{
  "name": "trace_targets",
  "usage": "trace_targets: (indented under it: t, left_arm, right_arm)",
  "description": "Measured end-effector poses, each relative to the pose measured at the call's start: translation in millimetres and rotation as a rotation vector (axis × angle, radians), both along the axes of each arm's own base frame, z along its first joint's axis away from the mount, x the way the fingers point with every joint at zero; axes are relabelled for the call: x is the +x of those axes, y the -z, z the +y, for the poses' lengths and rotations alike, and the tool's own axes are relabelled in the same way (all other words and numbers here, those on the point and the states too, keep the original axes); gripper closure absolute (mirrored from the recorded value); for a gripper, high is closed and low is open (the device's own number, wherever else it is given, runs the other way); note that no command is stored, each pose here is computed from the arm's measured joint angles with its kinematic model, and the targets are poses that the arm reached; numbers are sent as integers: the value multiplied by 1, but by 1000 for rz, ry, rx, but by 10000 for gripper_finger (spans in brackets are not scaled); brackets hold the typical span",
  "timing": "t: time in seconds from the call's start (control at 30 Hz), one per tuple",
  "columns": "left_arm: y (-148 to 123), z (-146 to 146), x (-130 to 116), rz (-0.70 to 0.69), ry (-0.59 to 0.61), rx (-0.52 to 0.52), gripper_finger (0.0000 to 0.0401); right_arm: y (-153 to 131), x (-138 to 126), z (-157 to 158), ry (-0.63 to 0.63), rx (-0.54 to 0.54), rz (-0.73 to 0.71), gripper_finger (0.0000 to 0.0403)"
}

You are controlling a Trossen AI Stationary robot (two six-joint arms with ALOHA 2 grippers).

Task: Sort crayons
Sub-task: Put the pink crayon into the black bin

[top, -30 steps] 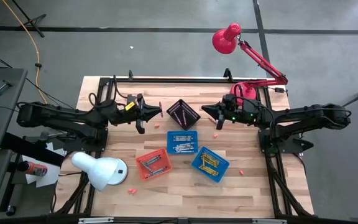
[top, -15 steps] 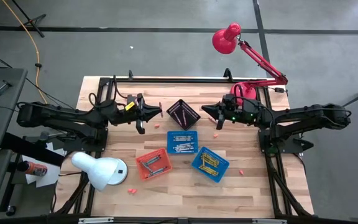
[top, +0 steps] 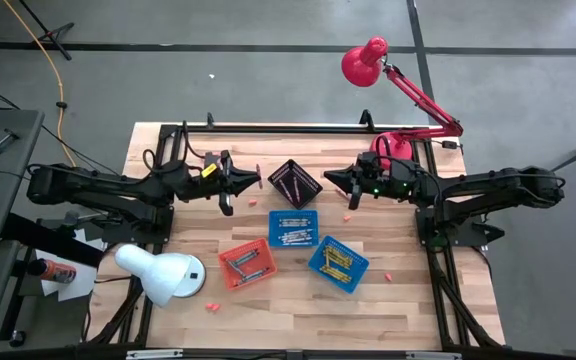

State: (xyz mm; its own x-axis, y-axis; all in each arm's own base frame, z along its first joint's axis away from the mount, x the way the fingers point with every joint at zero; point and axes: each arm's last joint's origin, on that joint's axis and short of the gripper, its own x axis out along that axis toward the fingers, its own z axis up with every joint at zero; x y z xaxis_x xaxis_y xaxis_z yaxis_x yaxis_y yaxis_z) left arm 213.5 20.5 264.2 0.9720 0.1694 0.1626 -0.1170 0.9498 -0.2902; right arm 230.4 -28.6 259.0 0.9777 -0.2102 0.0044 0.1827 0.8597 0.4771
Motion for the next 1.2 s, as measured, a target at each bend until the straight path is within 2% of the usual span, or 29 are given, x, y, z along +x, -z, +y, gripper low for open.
trace_targets:
  t: [0.37,0.47,0.63,0.83,0.9,1.03,1.2]
  left_arm:
    - [3,0,0,29,-1,-3,400]
    - [2,3,2,43,-29,-36,400]
    - [-4,16,25,238,-63,-46,400]
    - [-5,36,72,484,-37,-14,400]
    - [0,44,88,559,-46,-36,400]
    - [22,60,115,650,-92,-182,400]
    - [59,73,132,666,-193,-545,400]
  right_arm:
    - [0,0,0,0,0,0,402]
    - [0,0,0,0,0,0,402]
    - [0,0,0,0,-1,0,402]
    - [0,0,0,0,-6,1,402]
    - [0,0,0,0,-7,1,402]
    - [0,0,0,0,-7,1,402]
    - [0,0,0,0,-7,1,402]
